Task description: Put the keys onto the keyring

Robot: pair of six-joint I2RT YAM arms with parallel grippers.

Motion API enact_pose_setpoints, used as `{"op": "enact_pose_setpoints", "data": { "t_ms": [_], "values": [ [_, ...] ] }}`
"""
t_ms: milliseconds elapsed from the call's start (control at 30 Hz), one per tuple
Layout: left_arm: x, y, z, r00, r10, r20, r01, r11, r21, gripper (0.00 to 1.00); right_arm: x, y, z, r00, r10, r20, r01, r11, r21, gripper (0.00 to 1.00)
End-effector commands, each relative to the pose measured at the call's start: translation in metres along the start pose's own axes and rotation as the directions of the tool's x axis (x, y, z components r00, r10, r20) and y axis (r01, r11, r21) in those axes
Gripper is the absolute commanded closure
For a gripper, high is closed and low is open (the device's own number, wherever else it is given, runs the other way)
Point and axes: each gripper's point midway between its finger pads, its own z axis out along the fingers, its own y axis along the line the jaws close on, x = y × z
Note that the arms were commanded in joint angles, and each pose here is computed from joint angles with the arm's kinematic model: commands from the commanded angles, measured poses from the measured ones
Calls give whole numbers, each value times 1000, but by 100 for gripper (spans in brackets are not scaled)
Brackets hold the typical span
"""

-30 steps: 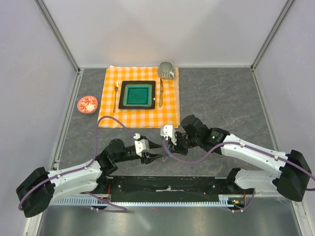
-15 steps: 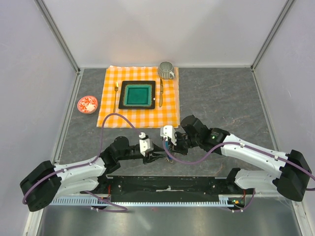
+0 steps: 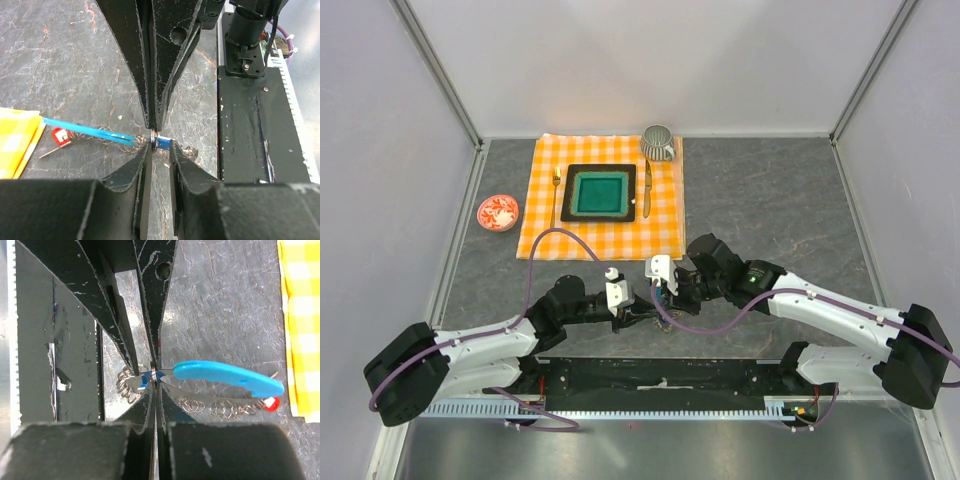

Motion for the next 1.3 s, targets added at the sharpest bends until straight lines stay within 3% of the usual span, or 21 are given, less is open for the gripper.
{"op": "enact_pose_setpoints", "data": {
  "t_ms": [0, 333, 633, 800, 1267],
  "values": [
    [-32, 0, 7, 995, 33, 91, -35, 999, 22, 73, -19, -1, 5, 995, -53, 79, 55, 998, -17, 100],
    [-33, -3, 7, 995, 30, 95, -34, 999, 42, 70, -17, 2, 7, 995, -56, 85, 58, 998, -27, 100],
    [-27, -9, 12, 998, 7, 64, -13, 995, 95, 83, -17, 3, 9, 994, -57, 95, 61, 998, -35, 100],
    [-23, -10, 14, 999, 4, 41, -9, 994, 107, 98, -21, 0, 5, 992, -65, 110, 67, 998, -10, 100],
    [-13, -9, 13, 1000, -7, -14, 9, 995, 101, 84, -23, -5, 0, 990, -65, 121, 61, 997, 39, 100]
  ]
}}
